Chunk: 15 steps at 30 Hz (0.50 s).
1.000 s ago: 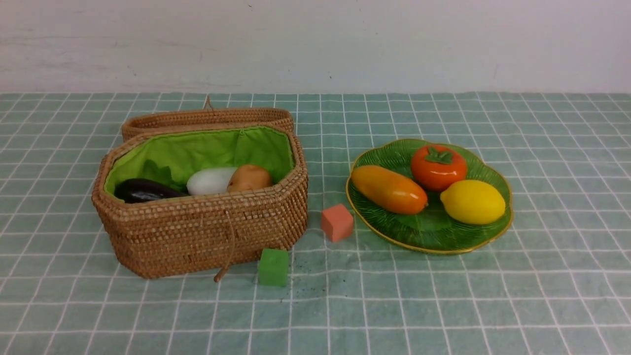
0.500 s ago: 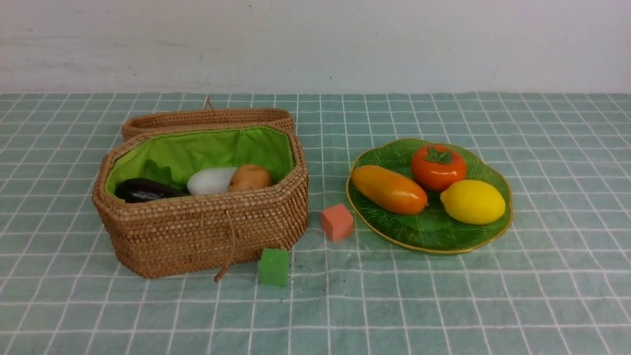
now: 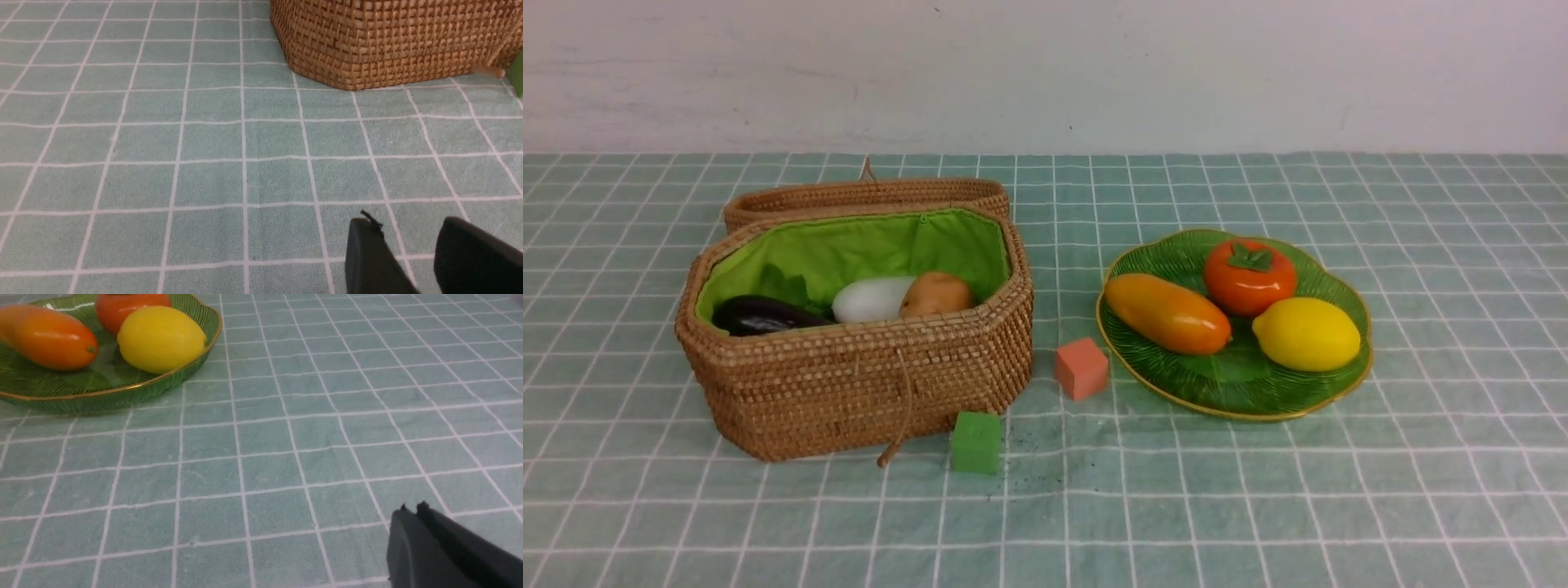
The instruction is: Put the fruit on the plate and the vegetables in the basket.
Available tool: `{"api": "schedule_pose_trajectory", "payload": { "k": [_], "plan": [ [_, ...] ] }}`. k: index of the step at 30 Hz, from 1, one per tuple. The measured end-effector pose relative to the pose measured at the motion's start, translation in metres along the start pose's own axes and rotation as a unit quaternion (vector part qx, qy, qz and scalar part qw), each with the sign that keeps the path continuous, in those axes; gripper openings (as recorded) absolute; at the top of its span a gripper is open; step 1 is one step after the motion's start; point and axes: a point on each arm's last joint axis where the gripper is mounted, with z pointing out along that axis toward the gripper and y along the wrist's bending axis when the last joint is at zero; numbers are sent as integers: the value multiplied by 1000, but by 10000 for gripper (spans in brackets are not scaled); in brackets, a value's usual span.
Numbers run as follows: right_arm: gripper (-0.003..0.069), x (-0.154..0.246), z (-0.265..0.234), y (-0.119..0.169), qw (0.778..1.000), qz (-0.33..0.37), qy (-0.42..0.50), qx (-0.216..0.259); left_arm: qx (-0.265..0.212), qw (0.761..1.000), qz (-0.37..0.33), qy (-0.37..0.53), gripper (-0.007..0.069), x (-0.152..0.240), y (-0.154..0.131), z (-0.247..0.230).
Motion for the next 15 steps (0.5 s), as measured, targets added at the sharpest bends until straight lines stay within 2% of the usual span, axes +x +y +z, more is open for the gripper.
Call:
{"api": "schedule_pose_trajectory", "payload": {
  "k": [15],
  "plan": [
    [14,0,0,1,1000,21,0,-7,0,1000,0,0,239,0,0,0]
  ]
}}
